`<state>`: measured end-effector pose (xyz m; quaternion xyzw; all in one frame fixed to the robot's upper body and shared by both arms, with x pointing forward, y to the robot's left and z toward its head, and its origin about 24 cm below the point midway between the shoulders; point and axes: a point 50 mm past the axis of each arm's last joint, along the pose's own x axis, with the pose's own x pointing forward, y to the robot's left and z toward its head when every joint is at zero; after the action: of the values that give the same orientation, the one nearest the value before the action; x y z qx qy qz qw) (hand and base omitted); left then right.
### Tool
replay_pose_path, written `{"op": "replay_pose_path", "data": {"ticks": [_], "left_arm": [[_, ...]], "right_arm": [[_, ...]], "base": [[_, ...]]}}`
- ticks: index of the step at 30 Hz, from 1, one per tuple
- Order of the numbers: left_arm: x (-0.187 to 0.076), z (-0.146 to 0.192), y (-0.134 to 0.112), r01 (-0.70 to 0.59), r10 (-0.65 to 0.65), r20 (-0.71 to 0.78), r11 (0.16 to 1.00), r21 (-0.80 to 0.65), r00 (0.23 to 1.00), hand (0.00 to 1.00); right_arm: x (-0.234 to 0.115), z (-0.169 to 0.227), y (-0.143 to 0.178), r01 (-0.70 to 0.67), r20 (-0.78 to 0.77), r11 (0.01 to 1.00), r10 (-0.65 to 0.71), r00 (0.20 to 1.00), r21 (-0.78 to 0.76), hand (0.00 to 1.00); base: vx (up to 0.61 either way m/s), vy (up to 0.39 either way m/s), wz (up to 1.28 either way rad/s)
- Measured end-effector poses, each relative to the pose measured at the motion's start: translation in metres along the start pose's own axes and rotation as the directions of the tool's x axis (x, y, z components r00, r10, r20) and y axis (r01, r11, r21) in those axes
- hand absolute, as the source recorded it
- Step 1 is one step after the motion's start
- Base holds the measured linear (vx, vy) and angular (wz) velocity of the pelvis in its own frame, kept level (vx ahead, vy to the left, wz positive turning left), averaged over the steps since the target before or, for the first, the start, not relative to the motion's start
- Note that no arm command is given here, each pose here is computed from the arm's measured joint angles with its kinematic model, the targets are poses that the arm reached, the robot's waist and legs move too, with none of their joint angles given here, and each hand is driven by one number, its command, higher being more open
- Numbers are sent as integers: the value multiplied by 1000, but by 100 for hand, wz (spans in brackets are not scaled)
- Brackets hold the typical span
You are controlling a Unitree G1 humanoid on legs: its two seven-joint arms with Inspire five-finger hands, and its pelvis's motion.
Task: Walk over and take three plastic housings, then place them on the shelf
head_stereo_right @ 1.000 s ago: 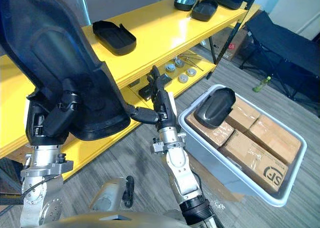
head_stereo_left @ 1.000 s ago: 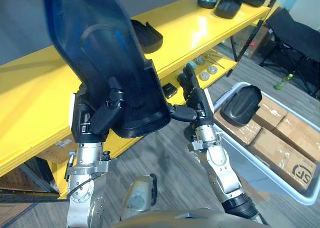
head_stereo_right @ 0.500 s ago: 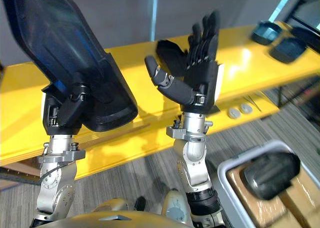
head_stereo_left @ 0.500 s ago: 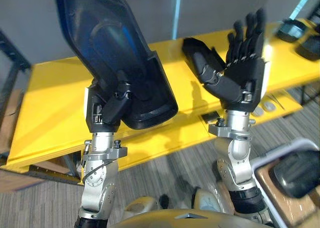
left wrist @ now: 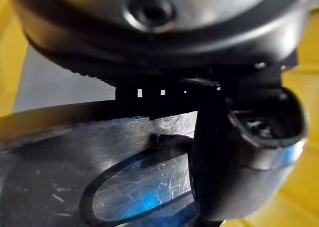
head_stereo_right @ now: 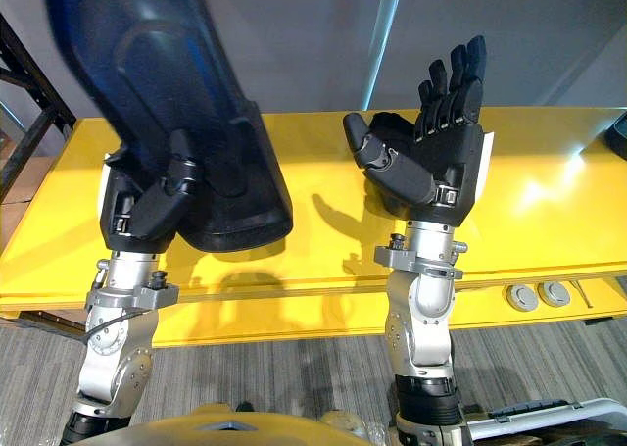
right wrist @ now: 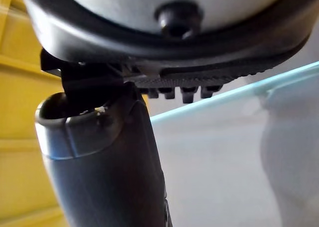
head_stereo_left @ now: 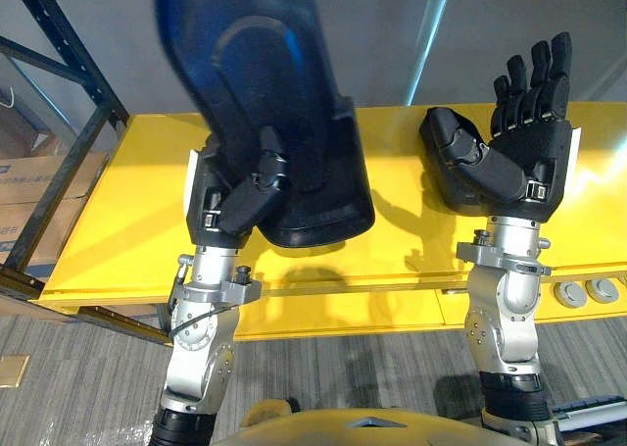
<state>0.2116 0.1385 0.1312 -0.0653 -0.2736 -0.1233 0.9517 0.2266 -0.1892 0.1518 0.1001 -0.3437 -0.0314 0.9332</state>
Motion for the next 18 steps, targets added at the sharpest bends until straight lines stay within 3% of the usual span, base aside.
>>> {"op": "replay_pose_path", "data": {"ticks": [5, 11, 15, 18], "left_arm": [[15, -22, 8, 117, -103, -145, 989, 95, 984, 0], [15, -68, 22, 140, -74, -431, 982, 124, 899, 0], [6, -83, 34, 124, -19, -542, 980, 158, 840, 0], [6, -82, 44, 91, 25, -540, 978, 188, 841, 0]], "right_arm": [[-14, 0, -5, -6, -44, 1000, 6, 999, -18, 100], [-15, 8, -26, 7, -57, 994, -13, 998, -106, 100], [-15, 11, -31, -13, -63, 993, 6, 998, -116, 100], [-16, 9, -29, -53, -79, 992, 44, 996, -115, 100]], "base": [[14, 5, -15], [-5, -51, -37], [-69, 7, -26], [-95, 17, -4]]}}
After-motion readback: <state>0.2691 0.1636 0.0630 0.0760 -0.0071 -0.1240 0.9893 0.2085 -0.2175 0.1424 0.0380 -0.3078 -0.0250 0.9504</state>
